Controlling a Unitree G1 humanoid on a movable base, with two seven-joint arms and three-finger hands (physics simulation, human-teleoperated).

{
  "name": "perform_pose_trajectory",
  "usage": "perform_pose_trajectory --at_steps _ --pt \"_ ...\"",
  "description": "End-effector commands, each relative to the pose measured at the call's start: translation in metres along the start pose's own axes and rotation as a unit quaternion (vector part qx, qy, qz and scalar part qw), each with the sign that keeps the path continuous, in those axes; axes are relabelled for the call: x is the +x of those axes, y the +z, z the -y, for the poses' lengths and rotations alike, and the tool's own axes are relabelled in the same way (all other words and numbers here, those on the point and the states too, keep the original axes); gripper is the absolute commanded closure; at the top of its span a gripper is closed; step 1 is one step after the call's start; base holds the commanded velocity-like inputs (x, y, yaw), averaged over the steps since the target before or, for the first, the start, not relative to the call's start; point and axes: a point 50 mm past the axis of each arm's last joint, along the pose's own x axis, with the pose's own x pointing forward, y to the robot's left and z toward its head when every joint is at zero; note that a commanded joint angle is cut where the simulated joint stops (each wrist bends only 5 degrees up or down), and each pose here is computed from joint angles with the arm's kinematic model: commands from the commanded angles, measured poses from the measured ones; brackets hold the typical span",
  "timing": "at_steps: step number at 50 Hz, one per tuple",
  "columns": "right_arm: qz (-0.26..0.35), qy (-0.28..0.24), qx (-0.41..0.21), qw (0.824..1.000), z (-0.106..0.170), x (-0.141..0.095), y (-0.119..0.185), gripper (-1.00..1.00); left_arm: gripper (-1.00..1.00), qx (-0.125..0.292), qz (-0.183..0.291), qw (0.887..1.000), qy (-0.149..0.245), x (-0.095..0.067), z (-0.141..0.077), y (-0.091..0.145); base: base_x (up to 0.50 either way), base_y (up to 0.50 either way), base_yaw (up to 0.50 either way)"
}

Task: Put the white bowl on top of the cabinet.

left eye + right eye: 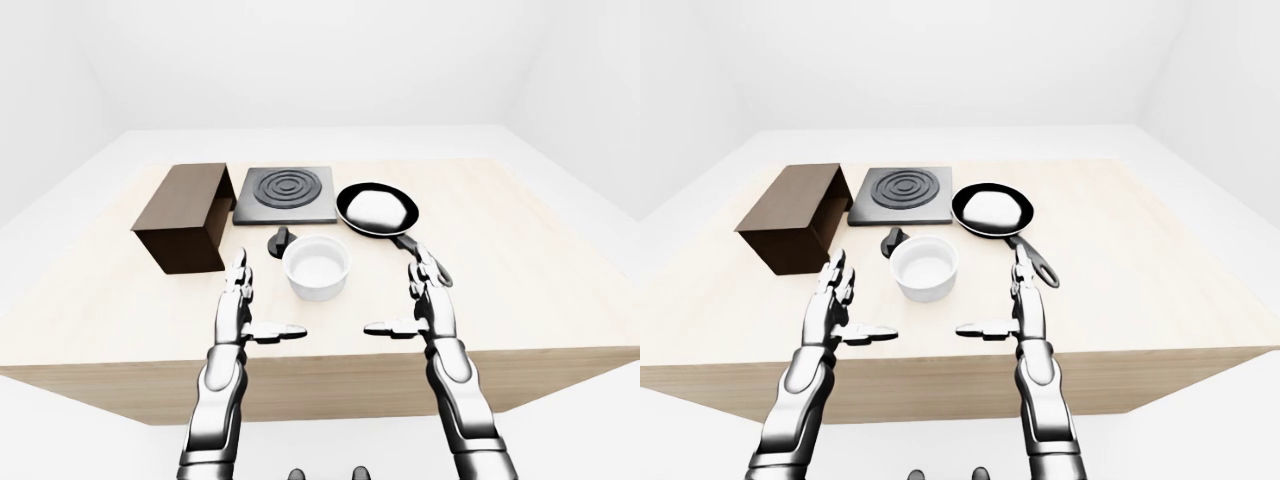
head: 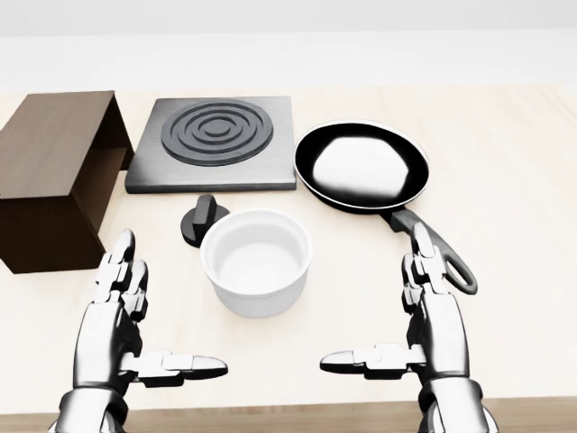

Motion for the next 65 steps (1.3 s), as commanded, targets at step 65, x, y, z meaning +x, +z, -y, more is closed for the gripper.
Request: perform_pose_trajectory --at_steps 65 --pt "0.039 0.003 0.006 0.999 0.018 -0.008 0.014 -1.00 -1.00 0.048 -0.020 0.998 -0.042 -0.005 0.011 -0.017 0.09 0.09 0.00"
